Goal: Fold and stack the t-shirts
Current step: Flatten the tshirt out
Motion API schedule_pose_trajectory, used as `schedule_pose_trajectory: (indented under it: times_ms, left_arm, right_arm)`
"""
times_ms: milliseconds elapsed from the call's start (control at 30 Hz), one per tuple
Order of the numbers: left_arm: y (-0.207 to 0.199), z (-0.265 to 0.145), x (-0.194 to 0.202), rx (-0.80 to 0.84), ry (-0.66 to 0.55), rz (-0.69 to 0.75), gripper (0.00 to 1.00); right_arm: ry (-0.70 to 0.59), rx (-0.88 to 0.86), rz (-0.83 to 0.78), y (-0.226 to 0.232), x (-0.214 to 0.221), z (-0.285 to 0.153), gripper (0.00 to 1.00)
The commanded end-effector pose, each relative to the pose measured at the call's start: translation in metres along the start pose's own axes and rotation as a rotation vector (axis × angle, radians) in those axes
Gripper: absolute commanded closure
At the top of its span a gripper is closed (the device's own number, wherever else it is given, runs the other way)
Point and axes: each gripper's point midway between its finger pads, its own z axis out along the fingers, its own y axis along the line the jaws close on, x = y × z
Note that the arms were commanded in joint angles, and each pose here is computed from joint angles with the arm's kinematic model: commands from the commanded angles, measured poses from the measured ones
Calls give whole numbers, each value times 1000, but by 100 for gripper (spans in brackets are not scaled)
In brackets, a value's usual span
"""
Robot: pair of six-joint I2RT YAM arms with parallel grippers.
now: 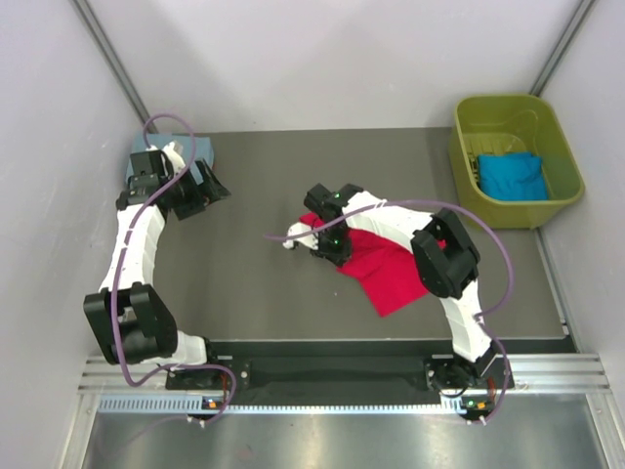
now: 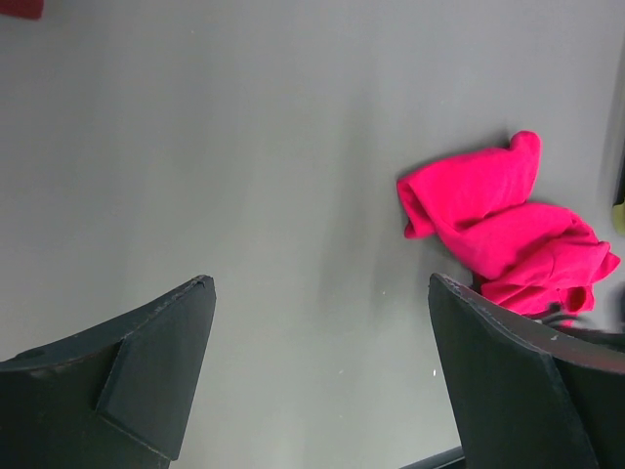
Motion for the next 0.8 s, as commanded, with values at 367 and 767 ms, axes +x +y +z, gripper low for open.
schedule_pose_trajectory:
  times_ms: [367,767]
  left_arm:
    - [-1,28,20,-38,143,219,9]
    - [-54,100,72,110,370,374,17]
  right_arm:
    - [-607,893,51,-57,-91,-371,100]
    - [-579,1306,316,-66,20,-484,100]
